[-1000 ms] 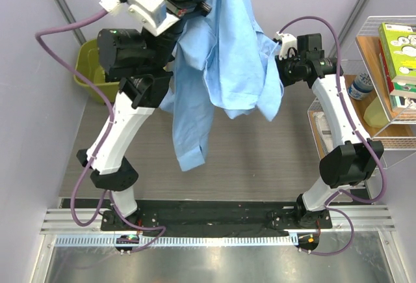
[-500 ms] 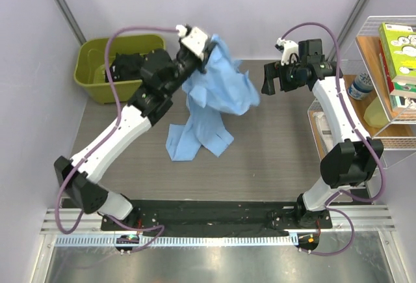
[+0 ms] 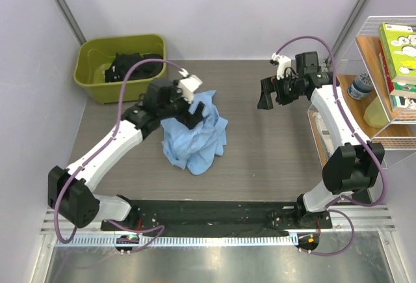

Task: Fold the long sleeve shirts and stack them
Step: Move the shirt to the center of the board, then flatten the shirt out

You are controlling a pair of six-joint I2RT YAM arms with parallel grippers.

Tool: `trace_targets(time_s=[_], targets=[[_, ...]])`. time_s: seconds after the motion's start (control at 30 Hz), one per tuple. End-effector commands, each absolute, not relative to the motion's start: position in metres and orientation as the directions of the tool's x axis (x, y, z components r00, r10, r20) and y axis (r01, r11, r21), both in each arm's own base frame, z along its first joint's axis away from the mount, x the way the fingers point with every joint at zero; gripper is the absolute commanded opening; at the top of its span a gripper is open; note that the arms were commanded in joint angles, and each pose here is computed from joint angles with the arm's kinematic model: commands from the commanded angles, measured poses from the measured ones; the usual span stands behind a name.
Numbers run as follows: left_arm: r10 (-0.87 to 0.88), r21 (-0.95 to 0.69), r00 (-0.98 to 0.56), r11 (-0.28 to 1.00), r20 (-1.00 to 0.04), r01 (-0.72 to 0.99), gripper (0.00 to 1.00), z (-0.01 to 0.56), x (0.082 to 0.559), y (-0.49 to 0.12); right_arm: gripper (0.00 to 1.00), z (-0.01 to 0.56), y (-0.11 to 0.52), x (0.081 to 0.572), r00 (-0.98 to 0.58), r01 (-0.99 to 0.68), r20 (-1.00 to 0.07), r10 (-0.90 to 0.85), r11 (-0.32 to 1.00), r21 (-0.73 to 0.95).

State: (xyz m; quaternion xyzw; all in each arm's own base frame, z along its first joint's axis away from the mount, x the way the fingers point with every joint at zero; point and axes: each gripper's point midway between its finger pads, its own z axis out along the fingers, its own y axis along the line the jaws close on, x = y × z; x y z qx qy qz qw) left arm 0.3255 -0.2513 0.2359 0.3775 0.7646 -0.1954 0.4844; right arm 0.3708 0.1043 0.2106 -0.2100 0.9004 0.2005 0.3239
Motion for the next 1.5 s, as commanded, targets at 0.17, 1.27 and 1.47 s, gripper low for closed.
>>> trace_targets(time_s=[0.17, 1.27, 1.47], targets=[[0.283, -0.207, -0.654, 0.798, -0.702, 0.567, 0.89, 0.199, 0.300, -0.116, 1.00, 0.161, 0.171, 0.338, -0.627, -0.718, -0.641, -0.442, 0.647, 0.257], [0.508, -0.142, -0.652, 0.718, -0.563, 0.681, 0.95, 0.138, 0.439, -0.239, 0.95, 0.067, 0.276, 0.405, -0.801, -0.571, -0.540, -0.260, 0.605, 0.556], [0.490, -0.161, -0.657, 0.719, -0.572, 0.676, 0.39, 0.165, 0.432, -0.227, 0.30, 0.069, 0.272, 0.418, -0.801, -0.564, -0.544, -0.250, 0.619, 0.547]])
